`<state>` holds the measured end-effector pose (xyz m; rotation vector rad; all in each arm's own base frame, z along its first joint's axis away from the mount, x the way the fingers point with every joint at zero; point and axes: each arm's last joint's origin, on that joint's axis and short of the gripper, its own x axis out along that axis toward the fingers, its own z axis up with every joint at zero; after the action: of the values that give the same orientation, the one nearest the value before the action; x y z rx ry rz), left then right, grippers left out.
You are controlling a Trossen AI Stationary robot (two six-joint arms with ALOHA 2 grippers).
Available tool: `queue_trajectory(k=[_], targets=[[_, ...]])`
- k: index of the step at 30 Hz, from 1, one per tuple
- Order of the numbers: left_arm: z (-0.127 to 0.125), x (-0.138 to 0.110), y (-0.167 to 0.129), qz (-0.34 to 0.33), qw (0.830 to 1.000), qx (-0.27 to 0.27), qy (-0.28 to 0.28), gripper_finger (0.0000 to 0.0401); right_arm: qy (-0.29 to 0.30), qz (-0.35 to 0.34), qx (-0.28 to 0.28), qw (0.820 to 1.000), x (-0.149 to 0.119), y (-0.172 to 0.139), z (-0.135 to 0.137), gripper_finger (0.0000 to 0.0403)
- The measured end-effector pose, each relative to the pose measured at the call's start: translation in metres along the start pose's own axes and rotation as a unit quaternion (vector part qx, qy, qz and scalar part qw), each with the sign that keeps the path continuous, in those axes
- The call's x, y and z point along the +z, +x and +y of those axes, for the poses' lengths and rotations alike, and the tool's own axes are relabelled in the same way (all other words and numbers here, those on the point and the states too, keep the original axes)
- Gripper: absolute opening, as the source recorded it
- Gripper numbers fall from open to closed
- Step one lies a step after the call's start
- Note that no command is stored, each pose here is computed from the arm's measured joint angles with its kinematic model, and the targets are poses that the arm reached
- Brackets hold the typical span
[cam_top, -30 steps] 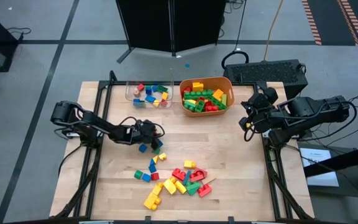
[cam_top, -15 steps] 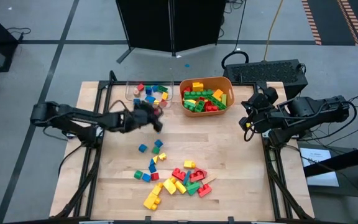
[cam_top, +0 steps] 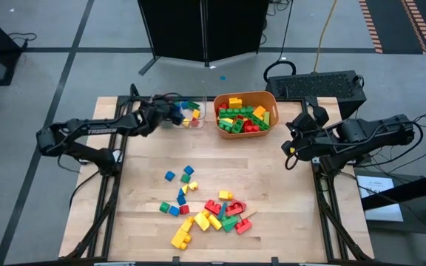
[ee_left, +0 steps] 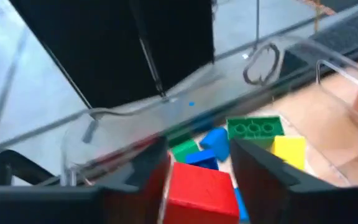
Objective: Sort blocks by size
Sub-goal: Put the small red block into the transparent bin, then put the small blue block into the transparent bin
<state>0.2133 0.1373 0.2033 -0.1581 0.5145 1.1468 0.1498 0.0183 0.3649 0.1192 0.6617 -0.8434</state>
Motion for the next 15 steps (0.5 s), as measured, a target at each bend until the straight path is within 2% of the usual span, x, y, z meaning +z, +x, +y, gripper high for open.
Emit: queue_trajectory(k=[4, 7, 9, 11, 13, 15], targets=[[0.007, 0.001, 0.005, 0.007, 1.000, -0.011, -0.010, 0.0253, 0.002, 0.000, 0.000, 1.000, 0.000, 0.001, 0.001, 0.0004], [0.009, 0.002, 0.004, 0.013, 0.999, -0.031, -0.012, 0.0288, -0.001, -0.001, 0.001, 1.000, 0.000, 0.001, 0.001, 0.0004], [0.006, 0.007, 0.000, 0.020, 0.995, -0.092, -0.015, 0.0297, -0.001, -0.001, 0.001, 1.000, 0.000, 0.001, 0.001, 0.0004], [0.001, 0.011, -0.008, 0.041, 0.982, -0.185, -0.010, 0.0300, -0.001, -0.001, 0.001, 1.000, 0.000, 0.001, 0.001, 0.0004], [-0.007, 0.015, -0.020, 0.061, 0.958, -0.280, -0.007, 0.0302, -0.002, -0.001, 0.001, 1.000, 0.000, 0.001, 0.001, 0.0004], [-0.015, 0.012, -0.036, 0.094, 0.931, -0.353, -0.004, 0.0302, -0.002, -0.001, 0.000, 1.000, 0.000, 0.001, 0.001, 0.0004]])
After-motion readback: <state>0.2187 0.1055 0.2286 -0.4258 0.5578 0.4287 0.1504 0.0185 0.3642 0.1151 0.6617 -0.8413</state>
